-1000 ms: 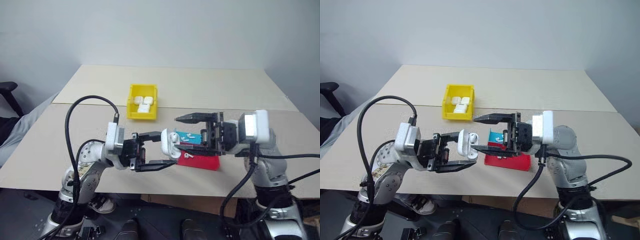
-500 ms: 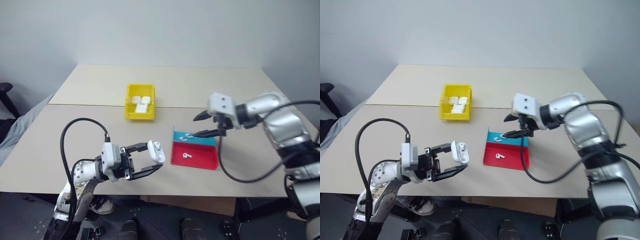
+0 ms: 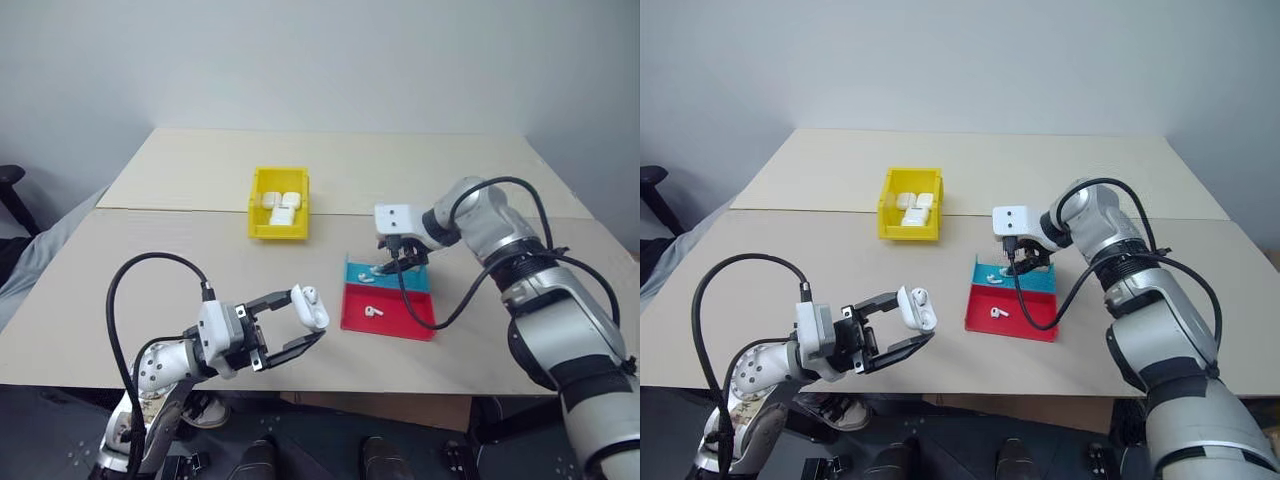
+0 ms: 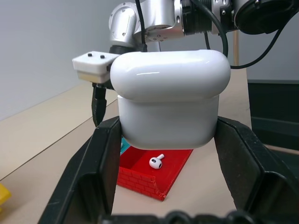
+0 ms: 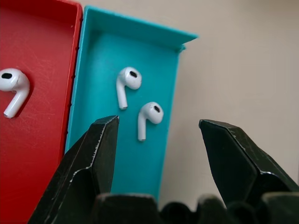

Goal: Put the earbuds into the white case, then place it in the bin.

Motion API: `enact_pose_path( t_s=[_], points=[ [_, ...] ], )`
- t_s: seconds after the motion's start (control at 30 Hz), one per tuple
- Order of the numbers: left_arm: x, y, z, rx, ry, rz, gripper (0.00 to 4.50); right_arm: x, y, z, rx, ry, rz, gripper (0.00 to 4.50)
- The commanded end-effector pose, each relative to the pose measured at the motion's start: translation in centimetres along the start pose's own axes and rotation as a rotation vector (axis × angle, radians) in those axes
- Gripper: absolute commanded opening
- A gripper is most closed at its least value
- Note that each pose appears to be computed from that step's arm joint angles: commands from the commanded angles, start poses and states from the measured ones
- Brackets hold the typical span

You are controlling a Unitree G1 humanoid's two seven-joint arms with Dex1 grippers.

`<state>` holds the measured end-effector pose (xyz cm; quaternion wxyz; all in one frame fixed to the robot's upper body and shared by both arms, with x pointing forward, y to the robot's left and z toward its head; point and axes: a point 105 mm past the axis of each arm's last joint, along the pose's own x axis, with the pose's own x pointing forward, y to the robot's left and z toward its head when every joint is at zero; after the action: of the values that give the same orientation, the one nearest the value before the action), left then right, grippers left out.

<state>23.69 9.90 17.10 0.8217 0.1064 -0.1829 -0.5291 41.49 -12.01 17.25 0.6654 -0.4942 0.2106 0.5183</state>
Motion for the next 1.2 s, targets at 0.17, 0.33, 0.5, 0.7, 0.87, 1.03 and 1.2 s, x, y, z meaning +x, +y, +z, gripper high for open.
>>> enact_pose_path(
  t_s=[0.17, 0.33, 0.5, 0.7, 0.87, 1.03, 1.2],
  points=[
    [0.2, -0.2, 1.4, 0.049, -0.030, 0.002, 2.76, 0.4, -1.0, 0.5, -0.038, 0.011, -0.042, 3.28],
    [0.2, -0.2, 1.2, 0.056, -0.021, 0.001, 2.76, 0.9, -0.8, 0.5, -0.044, -0.001, -0.034, 3.28],
    [0.2, -0.2, 1.0, 0.056, -0.017, 0.003, 2.76, 1.3, -0.7, 0.8, -0.061, -0.007, -0.020, 3.28],
    [0.1, -0.1, 0.9, 0.061, -0.007, 0.006, 2.76, 1.7, -0.6, 0.9, -0.063, 0.000, -0.010, 3.28],
    [0.0, -0.2, 0.8, 0.067, 0.003, 0.007, 2.76, 1.8, -0.6, 0.7, -0.065, 0.007, -0.006, 3.28],
    [-0.1, -0.2, 0.7, 0.070, 0.006, 0.006, 2.76, 1.7, -0.5, 0.7, -0.062, 0.007, 0.001, 2.70],
    [0.0, -0.1, 0.7, 0.072, 0.004, 0.003, 2.76, 1.8, -0.5, 0.6, -0.064, 0.011, 0.001, 2.70]
  ],
)
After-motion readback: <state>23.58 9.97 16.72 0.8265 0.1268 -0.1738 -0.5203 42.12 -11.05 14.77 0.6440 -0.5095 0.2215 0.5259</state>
